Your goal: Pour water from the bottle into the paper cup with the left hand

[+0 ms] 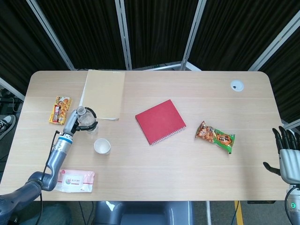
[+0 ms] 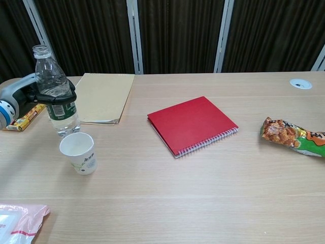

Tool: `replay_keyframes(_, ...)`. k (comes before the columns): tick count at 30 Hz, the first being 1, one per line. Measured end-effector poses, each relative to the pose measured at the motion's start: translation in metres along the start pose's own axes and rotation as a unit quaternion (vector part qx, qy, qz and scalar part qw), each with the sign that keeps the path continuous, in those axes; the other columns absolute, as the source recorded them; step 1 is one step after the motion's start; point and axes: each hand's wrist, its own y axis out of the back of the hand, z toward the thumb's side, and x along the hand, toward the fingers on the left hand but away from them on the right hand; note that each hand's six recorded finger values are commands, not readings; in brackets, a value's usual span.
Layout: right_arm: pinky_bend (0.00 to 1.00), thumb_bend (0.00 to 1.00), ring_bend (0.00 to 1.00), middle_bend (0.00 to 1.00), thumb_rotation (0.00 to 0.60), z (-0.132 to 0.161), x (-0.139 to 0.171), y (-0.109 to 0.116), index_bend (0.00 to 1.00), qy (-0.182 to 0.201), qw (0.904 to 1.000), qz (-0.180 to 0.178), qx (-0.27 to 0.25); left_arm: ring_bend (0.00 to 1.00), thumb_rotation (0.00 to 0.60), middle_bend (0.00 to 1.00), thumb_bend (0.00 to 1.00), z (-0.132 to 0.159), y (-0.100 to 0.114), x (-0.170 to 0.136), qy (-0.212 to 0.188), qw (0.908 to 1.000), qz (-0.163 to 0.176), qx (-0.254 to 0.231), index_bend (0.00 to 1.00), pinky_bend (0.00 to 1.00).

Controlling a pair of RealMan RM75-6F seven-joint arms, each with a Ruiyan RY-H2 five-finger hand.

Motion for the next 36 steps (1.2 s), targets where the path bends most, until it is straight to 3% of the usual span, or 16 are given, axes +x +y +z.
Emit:
replay_keyframes(15,0.0,0.0,0.0,0.0,0.6,0.001,0.001,-0.001,0.0,0.001,1.0,0.002,0.001,0.34,0.6,0.43,0.09,-0.002,-0.01,-0.003,-0.007,0.9999,-0.014,0.005,0.48,0.36)
replay_keyframes(23,0.0,0.0,0.0,0.0,0.6,0.002,0.001,0.0,0.0,0.002,1.0,0.0,0.0,0.29,0.6,0.36,0.04,0.001,-0.01,-0.008,-0.016,0.9997,-0.019,0.008,0.35,0.26)
replay_keyframes(29,0.0,0.0,0.0,0.0,0.6,0.004,0.003,0.004,0.0,0.006,1.0,-0.004,-0.004,0.21,0.6,0.28,0.03,0.008,-0.001,-0.013,-0.027,0.9992,-0.024,0.019,0.27,0.16)
replay_keyframes(36,0.0,0.0,0.0,0.0,0.6,0.007,0.007,0.011,0.0,0.014,0.9998,-0.012,-0.012,0.09,0.6,0.17,0.02,0.015,0.025,-0.028,-0.028,0.9972,-0.033,0.061,0.14,0.07)
